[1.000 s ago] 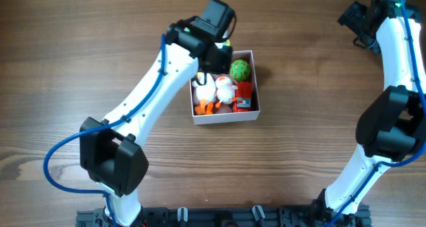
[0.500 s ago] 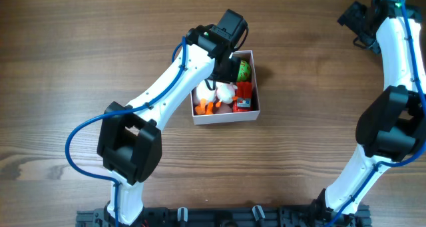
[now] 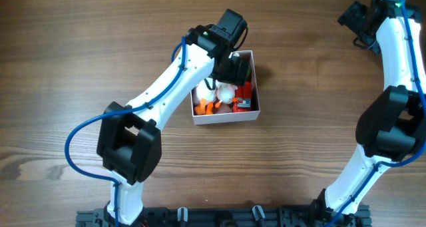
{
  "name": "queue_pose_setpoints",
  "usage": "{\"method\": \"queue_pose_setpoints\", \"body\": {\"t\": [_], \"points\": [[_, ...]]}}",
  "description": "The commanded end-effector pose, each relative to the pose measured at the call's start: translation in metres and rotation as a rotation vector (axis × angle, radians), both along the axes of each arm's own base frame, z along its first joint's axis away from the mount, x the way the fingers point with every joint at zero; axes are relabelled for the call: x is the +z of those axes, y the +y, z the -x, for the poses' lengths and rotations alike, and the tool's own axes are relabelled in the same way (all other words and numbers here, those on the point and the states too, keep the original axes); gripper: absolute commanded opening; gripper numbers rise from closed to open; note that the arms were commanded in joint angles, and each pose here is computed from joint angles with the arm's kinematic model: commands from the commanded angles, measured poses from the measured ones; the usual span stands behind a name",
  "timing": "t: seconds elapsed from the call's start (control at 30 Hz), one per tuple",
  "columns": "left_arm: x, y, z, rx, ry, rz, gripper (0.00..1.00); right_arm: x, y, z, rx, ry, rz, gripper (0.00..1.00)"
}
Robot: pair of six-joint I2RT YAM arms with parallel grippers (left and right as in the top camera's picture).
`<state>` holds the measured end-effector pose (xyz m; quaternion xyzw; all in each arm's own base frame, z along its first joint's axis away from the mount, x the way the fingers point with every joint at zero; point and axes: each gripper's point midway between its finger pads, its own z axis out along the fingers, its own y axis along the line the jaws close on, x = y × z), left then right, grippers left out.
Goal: Pack container
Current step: 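Lower the rattle into the box's top edge and open the left gripper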
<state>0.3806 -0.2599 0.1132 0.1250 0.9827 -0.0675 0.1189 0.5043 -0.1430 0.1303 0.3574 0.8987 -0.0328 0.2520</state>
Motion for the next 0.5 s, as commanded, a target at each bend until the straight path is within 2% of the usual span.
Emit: {"method": "queue_pose_setpoints", "body": {"t": [0.0, 0.23, 0.47], "points": [[0.006, 0.011, -0.008, 0.058, 0.003, 0.023, 1.0, 0.012, 0.001, 0.002, -0.007, -0.026, -0.002, 1.0], [0.03, 0.036, -0.017, 0.182, -0.016, 0.062, 1.0, 0.012, 0.001, 0.002, -0.007, -0.027, -0.002, 1.0], [0.098, 0.072, -0.025, 0.327, -0.14, 0.169, 1.0, 0.012, 0.001, 0.002, -0.007, -0.026, -0.002, 1.0]]}}
